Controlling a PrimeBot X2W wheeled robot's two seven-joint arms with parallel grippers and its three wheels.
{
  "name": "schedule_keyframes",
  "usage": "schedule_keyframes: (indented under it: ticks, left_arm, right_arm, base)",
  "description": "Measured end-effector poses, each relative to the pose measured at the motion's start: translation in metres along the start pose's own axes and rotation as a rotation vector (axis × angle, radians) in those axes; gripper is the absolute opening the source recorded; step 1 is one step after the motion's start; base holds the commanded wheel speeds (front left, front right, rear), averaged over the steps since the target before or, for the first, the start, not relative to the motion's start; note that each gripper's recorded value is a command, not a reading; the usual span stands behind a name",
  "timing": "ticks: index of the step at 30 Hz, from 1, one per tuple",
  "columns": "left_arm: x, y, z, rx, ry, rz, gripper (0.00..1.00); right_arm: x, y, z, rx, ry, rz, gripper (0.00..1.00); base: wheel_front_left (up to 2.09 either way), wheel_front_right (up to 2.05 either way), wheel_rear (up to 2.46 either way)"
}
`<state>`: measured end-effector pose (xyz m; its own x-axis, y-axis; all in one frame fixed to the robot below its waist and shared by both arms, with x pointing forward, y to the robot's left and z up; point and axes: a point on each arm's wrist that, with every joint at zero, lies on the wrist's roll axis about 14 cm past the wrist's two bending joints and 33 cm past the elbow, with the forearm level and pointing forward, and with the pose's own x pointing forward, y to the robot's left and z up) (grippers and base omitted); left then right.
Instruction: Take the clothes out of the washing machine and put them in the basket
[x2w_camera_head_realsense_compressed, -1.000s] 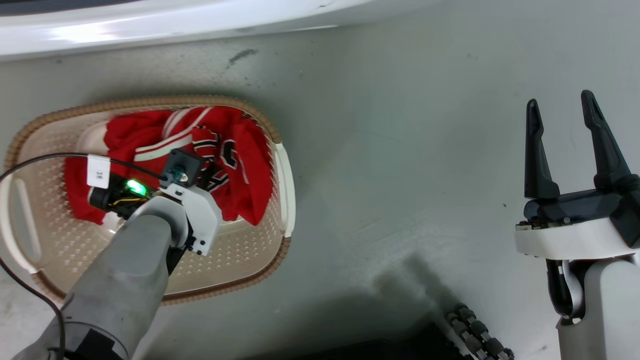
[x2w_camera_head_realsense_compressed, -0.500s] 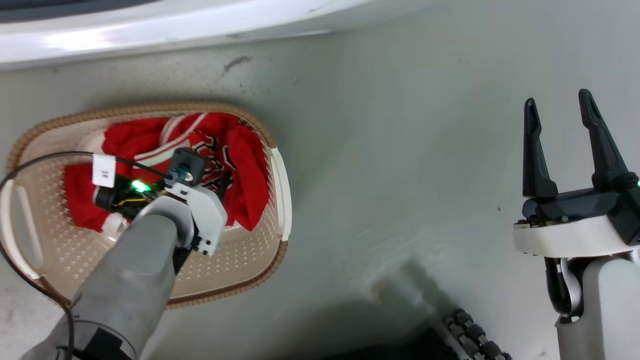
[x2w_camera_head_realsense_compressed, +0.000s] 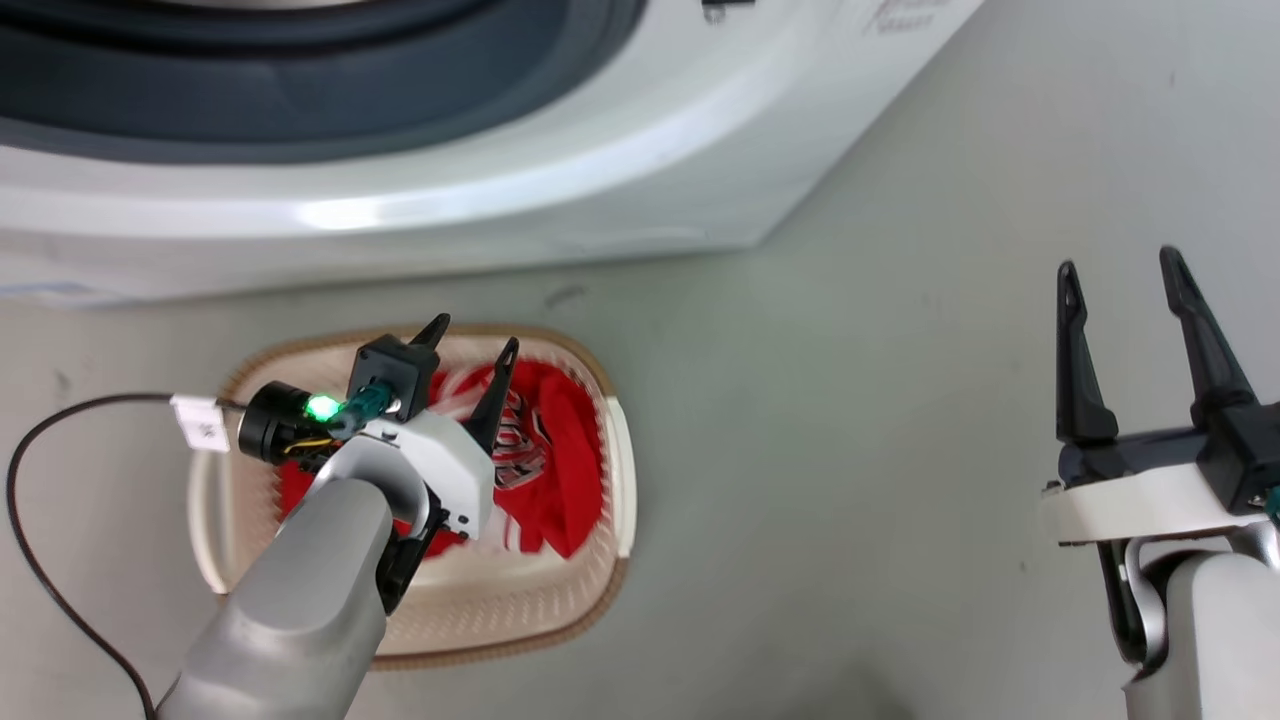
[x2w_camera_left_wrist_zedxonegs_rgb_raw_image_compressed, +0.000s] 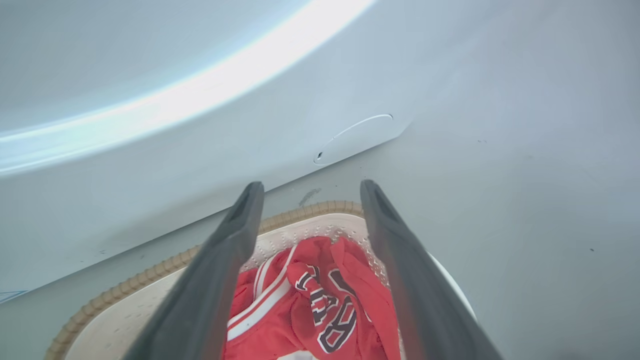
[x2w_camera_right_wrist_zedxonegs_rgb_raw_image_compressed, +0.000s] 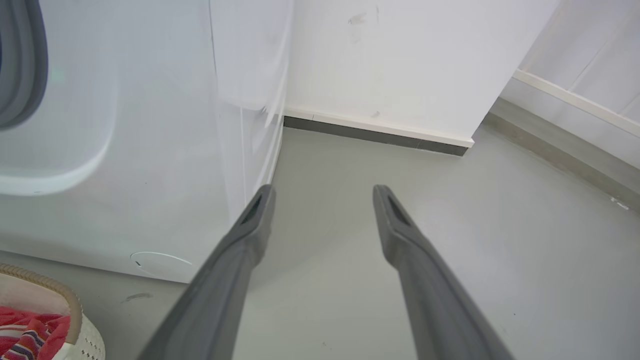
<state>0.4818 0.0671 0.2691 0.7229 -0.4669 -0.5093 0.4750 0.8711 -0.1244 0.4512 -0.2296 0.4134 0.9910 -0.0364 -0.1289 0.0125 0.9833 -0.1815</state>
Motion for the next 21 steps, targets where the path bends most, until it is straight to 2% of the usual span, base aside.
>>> schedule_keyframes:
  ticks: [6, 10, 15, 21]
  left_arm:
    - [-0.051, 0.021, 0.077, 0.057, -0.222, 0.112, 1.00]
    - [-0.094, 0.029, 0.113, 0.098, -0.345, 0.190, 1.00]
    - [-0.152, 0.039, 0.139, 0.114, -0.471, 0.302, 1.00]
    - [-0.204, 0.033, 0.141, 0.136, -0.546, 0.381, 1.00]
  right_arm:
    - [-0.015, -0.005, 0.040, 0.001, -0.095, -0.012, 1.00]
    - [-0.029, -0.003, 0.059, 0.011, -0.138, -0.008, 1.00]
    - [-0.044, 0.004, 0.078, 0.025, -0.187, 0.013, 1.00]
    - [-0.060, 0.009, 0.093, 0.044, -0.229, 0.027, 1.00]
  base:
    - [0.00, 0.00, 0.00]
    - [0.00, 0.00, 0.00]
    - [0.00, 0.00, 0.00]
    - [0.00, 0.00, 0.00]
